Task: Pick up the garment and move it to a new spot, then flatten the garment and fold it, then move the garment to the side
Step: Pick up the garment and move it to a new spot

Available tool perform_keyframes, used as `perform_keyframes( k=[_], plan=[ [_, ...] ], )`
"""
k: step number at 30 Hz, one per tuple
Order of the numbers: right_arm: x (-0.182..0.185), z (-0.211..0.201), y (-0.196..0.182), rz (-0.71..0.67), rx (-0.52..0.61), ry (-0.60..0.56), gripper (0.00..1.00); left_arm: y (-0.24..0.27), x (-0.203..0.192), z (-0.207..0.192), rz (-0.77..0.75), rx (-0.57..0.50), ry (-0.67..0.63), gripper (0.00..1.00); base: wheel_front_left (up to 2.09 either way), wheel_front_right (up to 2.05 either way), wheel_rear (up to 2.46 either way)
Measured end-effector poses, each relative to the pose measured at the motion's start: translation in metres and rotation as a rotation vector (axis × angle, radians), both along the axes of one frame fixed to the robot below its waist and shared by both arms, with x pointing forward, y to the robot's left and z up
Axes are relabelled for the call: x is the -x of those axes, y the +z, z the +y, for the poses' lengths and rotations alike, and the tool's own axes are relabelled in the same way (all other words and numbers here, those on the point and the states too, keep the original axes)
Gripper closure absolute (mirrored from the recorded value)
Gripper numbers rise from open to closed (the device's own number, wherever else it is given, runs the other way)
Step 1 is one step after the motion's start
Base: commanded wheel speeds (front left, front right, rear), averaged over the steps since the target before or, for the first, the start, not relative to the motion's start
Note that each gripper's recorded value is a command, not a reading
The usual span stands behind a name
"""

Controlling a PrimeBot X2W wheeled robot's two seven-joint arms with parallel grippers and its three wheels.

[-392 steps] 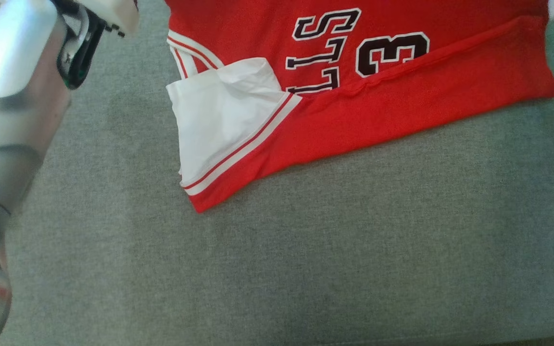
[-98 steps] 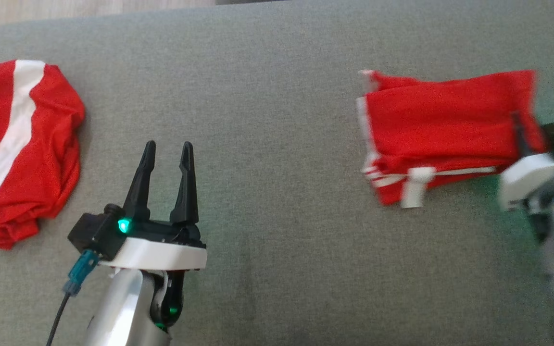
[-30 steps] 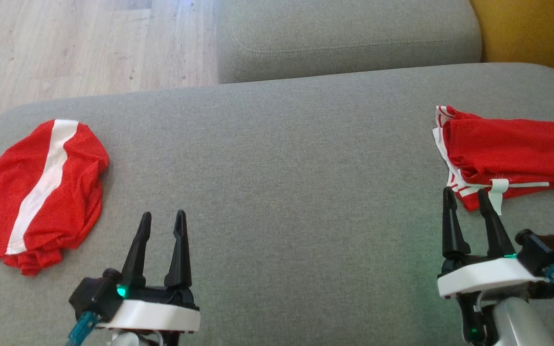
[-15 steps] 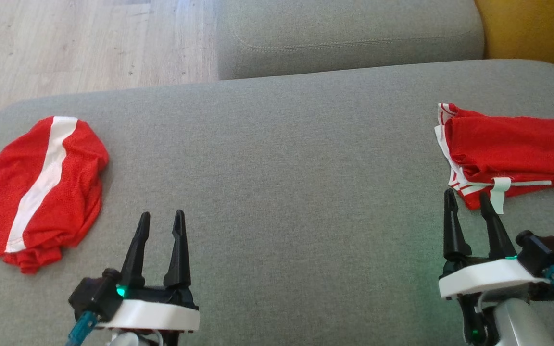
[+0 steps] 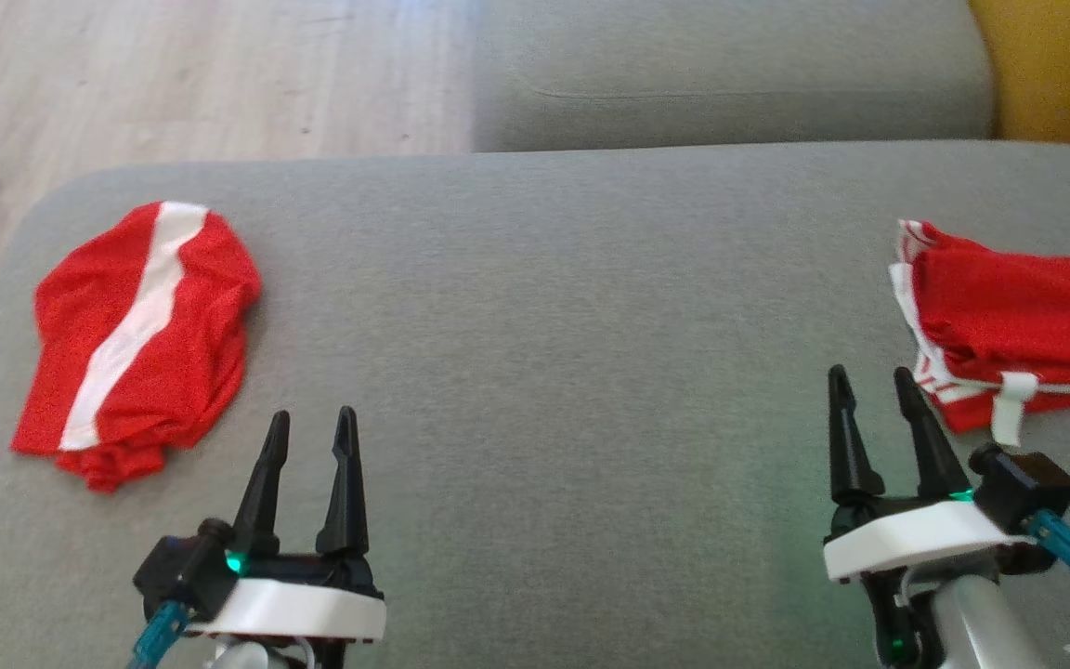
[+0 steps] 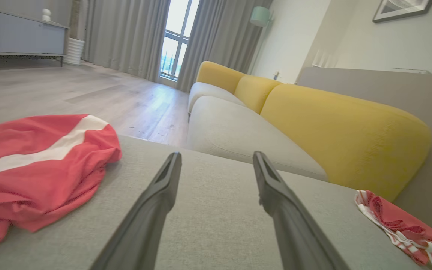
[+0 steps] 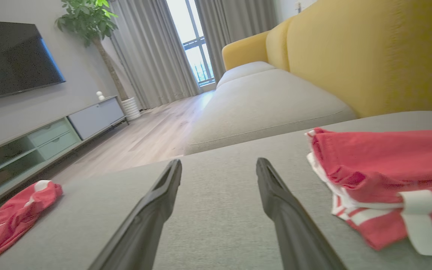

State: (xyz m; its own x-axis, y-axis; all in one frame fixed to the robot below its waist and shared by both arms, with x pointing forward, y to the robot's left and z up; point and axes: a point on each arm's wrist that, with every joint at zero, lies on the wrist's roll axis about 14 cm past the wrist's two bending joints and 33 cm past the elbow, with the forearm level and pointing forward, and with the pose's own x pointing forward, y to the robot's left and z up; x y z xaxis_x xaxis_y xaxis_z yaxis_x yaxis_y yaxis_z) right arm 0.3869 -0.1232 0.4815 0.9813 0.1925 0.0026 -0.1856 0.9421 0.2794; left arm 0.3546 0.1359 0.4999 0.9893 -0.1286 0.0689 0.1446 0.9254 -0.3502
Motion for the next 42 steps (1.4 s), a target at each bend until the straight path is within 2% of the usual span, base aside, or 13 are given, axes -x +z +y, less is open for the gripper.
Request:
perform_keyframes(
  k=[13,21,36,42],
  plan=[
    [0.003,0.108,0.004,0.005,-0.049,0.314,0.0,0.003,0.036,0.074,-0.009,-0.023,0.237,0.0,0.0,0.0,0.0],
    [0.009,0.144,0.003,0.018,-0.058,0.419,0.0,0.003,0.059,0.104,-0.013,-0.029,0.344,0.0,0.0,0.0,0.0],
    [0.014,0.16,-0.006,0.046,-0.061,0.473,0.0,-0.003,0.065,0.123,0.012,-0.042,0.407,0.0,0.0,0.0,0.0],
    [-0.001,0.154,-0.014,0.039,-0.023,0.455,0.0,-0.009,0.055,0.142,0.05,-0.085,0.453,0.0,0.0,0.0,0.0]
  ],
)
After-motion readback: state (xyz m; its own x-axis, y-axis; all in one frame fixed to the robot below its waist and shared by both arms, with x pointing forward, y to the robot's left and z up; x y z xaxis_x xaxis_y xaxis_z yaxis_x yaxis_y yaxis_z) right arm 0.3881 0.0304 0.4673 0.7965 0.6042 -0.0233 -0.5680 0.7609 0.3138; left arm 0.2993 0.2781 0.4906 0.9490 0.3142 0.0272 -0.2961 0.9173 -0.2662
